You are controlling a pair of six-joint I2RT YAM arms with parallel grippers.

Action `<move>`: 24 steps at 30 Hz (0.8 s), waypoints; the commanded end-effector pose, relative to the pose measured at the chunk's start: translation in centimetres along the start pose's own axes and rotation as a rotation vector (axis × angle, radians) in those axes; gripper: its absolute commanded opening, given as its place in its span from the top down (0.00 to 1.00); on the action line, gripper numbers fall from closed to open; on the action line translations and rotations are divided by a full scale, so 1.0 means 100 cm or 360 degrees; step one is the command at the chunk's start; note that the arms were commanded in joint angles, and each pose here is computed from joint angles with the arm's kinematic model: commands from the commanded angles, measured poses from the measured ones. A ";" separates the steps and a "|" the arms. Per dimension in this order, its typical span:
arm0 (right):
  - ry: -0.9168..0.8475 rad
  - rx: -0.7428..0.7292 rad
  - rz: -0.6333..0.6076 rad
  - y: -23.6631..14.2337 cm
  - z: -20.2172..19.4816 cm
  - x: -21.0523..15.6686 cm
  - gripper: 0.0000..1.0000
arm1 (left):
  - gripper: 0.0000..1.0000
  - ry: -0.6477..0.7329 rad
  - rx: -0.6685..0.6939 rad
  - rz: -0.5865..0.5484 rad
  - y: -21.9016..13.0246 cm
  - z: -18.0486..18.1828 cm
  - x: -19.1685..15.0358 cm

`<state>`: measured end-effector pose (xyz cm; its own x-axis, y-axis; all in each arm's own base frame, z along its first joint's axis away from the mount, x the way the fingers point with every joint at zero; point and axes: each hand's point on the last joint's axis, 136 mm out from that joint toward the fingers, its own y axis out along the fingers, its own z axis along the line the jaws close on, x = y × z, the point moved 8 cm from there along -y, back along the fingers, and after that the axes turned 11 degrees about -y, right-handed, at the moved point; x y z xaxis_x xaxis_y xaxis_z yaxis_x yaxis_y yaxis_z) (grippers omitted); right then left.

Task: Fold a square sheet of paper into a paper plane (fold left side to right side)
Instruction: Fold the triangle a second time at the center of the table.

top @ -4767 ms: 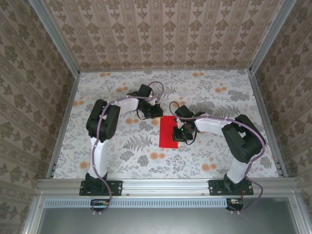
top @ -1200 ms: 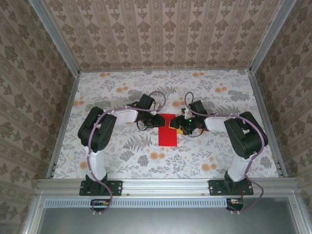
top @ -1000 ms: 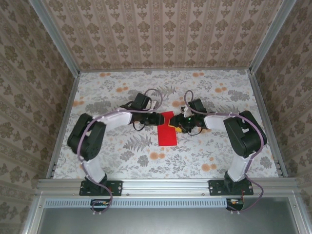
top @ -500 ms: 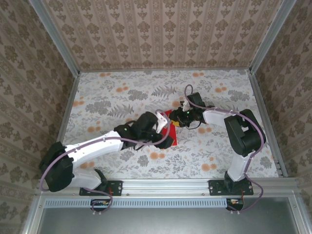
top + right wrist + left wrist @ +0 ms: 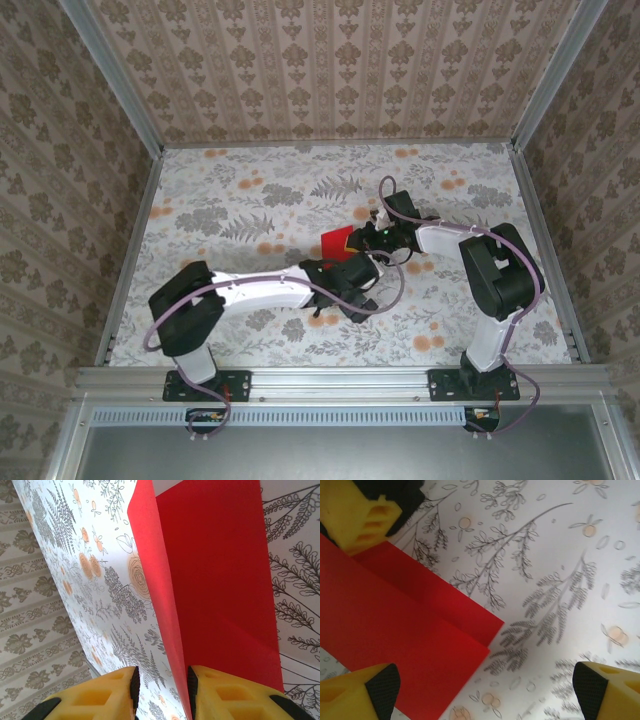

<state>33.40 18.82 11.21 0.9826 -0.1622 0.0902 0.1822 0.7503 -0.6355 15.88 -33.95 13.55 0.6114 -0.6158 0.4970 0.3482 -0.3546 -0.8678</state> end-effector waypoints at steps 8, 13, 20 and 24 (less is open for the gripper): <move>0.0074 -0.0036 0.0026 0.002 -0.003 -0.001 0.67 | 0.09 0.0102 0.0369 0.0064 0.016 0.007 0.006; 0.0070 -0.0051 0.0028 0.002 -0.004 0.000 0.67 | 0.34 0.0103 0.0344 0.0059 0.014 0.006 0.007; 0.0046 -0.0089 0.0046 0.002 -0.006 -0.001 0.67 | 0.65 0.0084 0.0294 0.0008 0.004 0.006 0.009; 0.0042 -0.0097 0.0048 0.002 -0.006 -0.001 0.67 | 0.77 0.0070 0.0267 -0.0014 0.000 0.007 0.008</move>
<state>33.02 18.62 10.92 0.9853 -0.1611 0.0567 0.1581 0.7346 -0.6598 17.19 -34.24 12.48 0.5886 -0.6600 0.4668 0.4619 -0.1993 -0.8642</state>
